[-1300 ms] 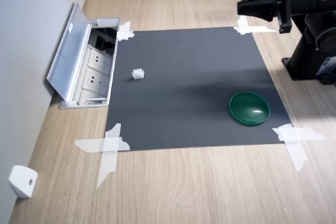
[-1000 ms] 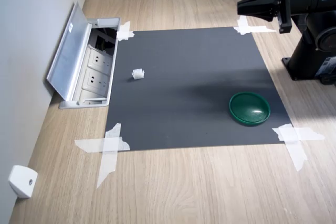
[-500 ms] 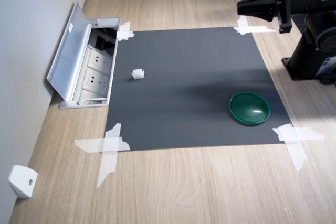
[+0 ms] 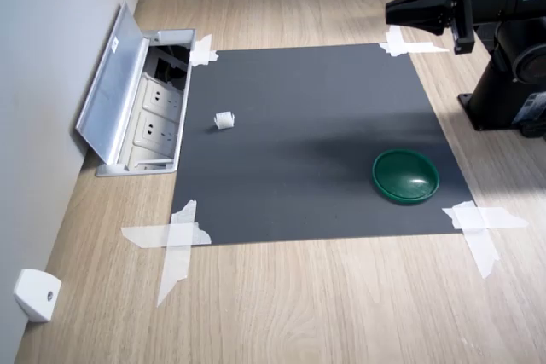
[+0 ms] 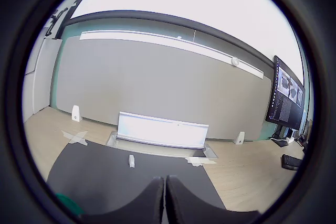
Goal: Grasp a white terminal and put it on the green lid.
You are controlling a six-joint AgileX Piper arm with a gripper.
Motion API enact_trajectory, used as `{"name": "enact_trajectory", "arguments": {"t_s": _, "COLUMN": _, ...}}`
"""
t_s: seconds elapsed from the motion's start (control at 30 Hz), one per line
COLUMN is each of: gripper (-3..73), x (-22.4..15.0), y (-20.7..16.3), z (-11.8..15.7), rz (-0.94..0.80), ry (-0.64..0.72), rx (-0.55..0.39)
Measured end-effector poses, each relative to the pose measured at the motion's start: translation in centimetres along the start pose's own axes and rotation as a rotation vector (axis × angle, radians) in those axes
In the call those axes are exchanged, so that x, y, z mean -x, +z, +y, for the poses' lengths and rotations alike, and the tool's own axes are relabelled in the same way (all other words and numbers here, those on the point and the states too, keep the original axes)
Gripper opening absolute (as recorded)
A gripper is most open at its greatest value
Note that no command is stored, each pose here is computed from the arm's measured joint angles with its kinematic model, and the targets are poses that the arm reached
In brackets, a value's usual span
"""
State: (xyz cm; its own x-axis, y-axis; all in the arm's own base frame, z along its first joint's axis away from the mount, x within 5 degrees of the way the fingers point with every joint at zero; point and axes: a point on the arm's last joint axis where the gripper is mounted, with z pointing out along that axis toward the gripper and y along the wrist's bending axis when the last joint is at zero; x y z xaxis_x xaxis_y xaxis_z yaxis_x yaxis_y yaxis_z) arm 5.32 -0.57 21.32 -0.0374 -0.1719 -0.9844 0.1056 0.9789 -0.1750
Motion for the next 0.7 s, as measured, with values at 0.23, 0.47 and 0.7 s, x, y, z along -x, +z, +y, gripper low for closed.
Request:
{"name": "enact_trajectory", "arguments": {"t_s": 0.23, "gripper": -0.9, "x": 0.0, "y": 0.0, "z": 0.1, "rz": -0.003, "ry": 0.068, "rx": 0.006}}
{"name": "enact_trajectory", "arguments": {"t_s": 0.47, "gripper": -0.9, "x": 0.5, "y": -0.1, "z": 0.0, "rz": -0.001, "ry": 0.125, "rx": 0.009}}
{"name": "enact_trajectory", "arguments": {"t_s": 0.7, "gripper": -0.9, "x": 3.7, "y": 0.8, "z": -0.5, "rz": 0.086, "ry": 0.132, "rx": 0.024}}
